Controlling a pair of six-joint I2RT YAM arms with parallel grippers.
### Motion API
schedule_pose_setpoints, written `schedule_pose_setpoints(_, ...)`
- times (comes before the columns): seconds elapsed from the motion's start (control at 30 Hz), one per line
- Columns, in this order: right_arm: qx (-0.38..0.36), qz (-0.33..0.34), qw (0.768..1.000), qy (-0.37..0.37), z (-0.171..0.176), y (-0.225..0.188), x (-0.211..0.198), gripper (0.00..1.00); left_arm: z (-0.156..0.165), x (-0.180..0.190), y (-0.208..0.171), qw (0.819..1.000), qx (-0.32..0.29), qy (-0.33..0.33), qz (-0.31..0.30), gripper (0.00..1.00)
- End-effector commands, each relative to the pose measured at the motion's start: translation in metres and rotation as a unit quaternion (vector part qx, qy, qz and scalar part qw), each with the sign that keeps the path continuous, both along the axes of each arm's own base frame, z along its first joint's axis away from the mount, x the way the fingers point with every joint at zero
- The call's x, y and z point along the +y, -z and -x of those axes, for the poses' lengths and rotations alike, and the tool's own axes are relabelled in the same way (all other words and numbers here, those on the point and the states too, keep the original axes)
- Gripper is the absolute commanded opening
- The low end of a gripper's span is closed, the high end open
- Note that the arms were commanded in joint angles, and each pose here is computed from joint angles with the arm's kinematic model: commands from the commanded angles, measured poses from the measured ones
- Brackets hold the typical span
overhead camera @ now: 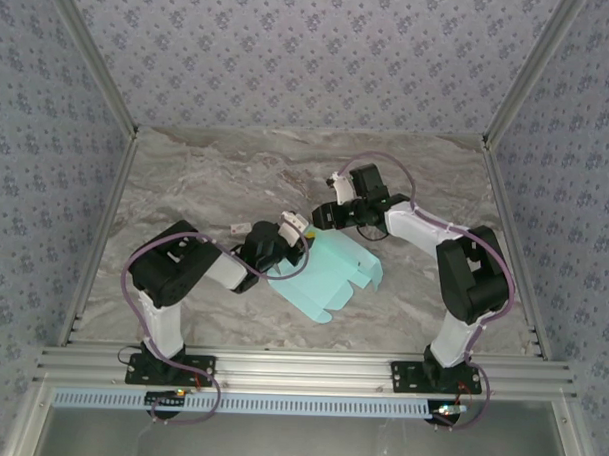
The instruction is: Fold the paper box
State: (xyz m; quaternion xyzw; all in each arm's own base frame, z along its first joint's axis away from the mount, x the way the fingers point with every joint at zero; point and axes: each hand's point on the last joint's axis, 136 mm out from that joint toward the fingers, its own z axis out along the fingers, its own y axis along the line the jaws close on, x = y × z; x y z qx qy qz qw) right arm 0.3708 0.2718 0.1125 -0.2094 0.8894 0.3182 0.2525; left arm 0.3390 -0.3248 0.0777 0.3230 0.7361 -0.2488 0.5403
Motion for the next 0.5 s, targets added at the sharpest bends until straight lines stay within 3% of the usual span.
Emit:
schedule_pose_setpoints(0.0,0.038,0.058,0.997,0.012,0.007,0.025,-0.017,0.52,-0.001,-0.008,0.001,1.0,0.0,0.019,0.001,0.15)
schedule_pose_setpoints(0.27,0.013,0.037,0.999,0.012,-0.004,-0.007,-0.012,0.53,-0.002,-0.009,-0.002,1.0,0.002,0.019,0.005,0.11)
schedule_pose_setpoints(0.47,0.021,0.038,0.999,0.008,-0.002,-0.002,-0.011,0.51,-0.003,-0.011,-0.005,1.0,-0.002,0.026,0.009,0.2)
